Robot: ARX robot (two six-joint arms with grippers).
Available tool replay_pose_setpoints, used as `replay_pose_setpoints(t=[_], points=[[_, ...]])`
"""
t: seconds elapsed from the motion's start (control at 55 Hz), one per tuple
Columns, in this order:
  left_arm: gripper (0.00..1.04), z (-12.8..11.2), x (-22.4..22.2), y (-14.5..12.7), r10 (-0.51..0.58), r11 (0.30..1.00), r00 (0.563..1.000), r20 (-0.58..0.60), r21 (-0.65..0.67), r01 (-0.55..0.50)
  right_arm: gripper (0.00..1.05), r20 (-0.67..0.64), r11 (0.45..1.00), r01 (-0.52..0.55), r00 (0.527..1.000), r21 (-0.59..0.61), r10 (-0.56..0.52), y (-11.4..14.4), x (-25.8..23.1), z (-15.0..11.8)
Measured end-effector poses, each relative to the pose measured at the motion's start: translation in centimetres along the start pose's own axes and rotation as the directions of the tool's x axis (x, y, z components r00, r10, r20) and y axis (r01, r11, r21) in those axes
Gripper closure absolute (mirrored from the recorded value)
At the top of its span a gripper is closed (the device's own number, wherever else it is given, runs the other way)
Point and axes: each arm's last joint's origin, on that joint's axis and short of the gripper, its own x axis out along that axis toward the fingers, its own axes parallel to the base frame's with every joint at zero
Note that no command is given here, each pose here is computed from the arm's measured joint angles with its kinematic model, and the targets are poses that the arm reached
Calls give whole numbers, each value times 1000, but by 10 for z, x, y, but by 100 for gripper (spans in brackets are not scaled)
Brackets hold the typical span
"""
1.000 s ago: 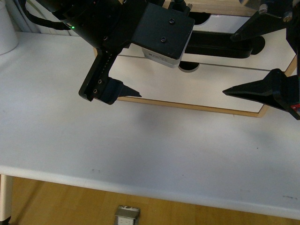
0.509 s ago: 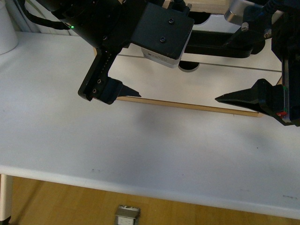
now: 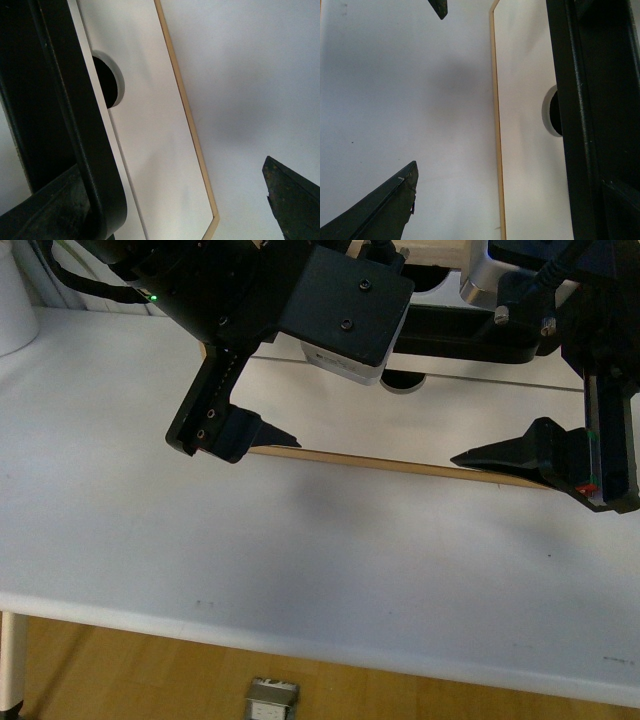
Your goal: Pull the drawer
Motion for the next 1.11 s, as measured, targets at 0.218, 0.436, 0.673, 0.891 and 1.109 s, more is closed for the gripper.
replay_pose_setpoints(t=[0.218,0.436,0.673,0.891,1.109], points=[[6,1,-2,-1,-29,1000,1000,3,-4,29,9,-3,1000,-17,1000,3,17,-2,0,1],[6,1,-4,-2,-44,999,999,-14,10,44,9,-8,1000,-31,999,0,31,-3,-1,2],[6,1,-4,-3,-52,998,998,-16,18,53,9,-13,999,-53,999,-2,53,-2,-2,3],[6,3,-7,-4,-62,998,998,-15,26,63,9,-20,996,-84,996,-1,84,0,-4,4],[6,6,-14,-11,-71,997,997,-8,33,72,9,-25,994,-113,993,3,113,6,-9,9]])
